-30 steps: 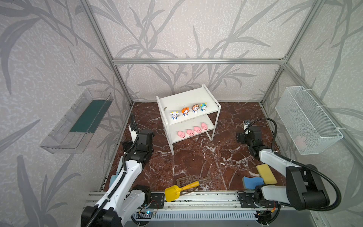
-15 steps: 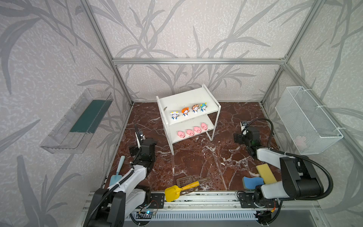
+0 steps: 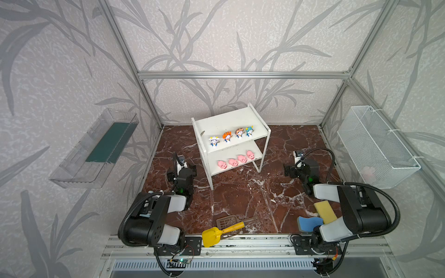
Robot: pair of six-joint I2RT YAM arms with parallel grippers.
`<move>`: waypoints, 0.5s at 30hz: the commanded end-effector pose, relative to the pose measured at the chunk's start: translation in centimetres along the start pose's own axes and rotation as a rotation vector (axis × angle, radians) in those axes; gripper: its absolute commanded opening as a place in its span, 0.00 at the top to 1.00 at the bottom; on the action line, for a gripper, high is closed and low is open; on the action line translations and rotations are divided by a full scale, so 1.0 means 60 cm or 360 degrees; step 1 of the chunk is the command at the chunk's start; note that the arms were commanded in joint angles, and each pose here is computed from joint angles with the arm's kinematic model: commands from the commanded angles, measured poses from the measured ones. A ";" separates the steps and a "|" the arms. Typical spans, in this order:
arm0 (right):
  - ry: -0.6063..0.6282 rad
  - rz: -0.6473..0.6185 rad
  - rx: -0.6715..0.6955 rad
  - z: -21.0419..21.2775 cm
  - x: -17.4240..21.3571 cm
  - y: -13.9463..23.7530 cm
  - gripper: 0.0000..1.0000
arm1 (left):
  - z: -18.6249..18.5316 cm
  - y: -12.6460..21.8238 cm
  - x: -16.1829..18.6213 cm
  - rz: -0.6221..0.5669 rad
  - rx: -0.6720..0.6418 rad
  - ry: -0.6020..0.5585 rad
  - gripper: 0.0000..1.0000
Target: Place and organize the plastic toys onto the shelf
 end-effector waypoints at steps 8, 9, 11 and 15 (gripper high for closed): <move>-0.0006 -0.0091 -0.0035 0.003 -0.022 0.002 0.01 | 0.005 -0.014 -0.019 -0.0123 -0.0031 0.0106 0.00; 0.0002 -0.0090 -0.0040 0.004 -0.021 0.002 0.01 | 0.005 -0.014 -0.018 -0.0127 -0.0033 0.0100 0.00; 0.0005 -0.0094 -0.0046 0.004 -0.020 0.002 0.01 | 0.005 -0.016 -0.019 -0.0123 -0.0035 0.0100 0.00; 0.0007 -0.0090 -0.0047 0.005 -0.020 0.002 0.01 | 0.006 -0.032 -0.024 -0.0042 0.0004 0.0098 0.00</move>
Point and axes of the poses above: each gripper's point midway between its finger pads, its own y axis back along the fingers, its own z axis along the line the jaws close on, x = y × z, the point moved 10 cm from there along y, back along the fingers, and after that the axes turned 13 degrees about -y, right-handed, at the moved point
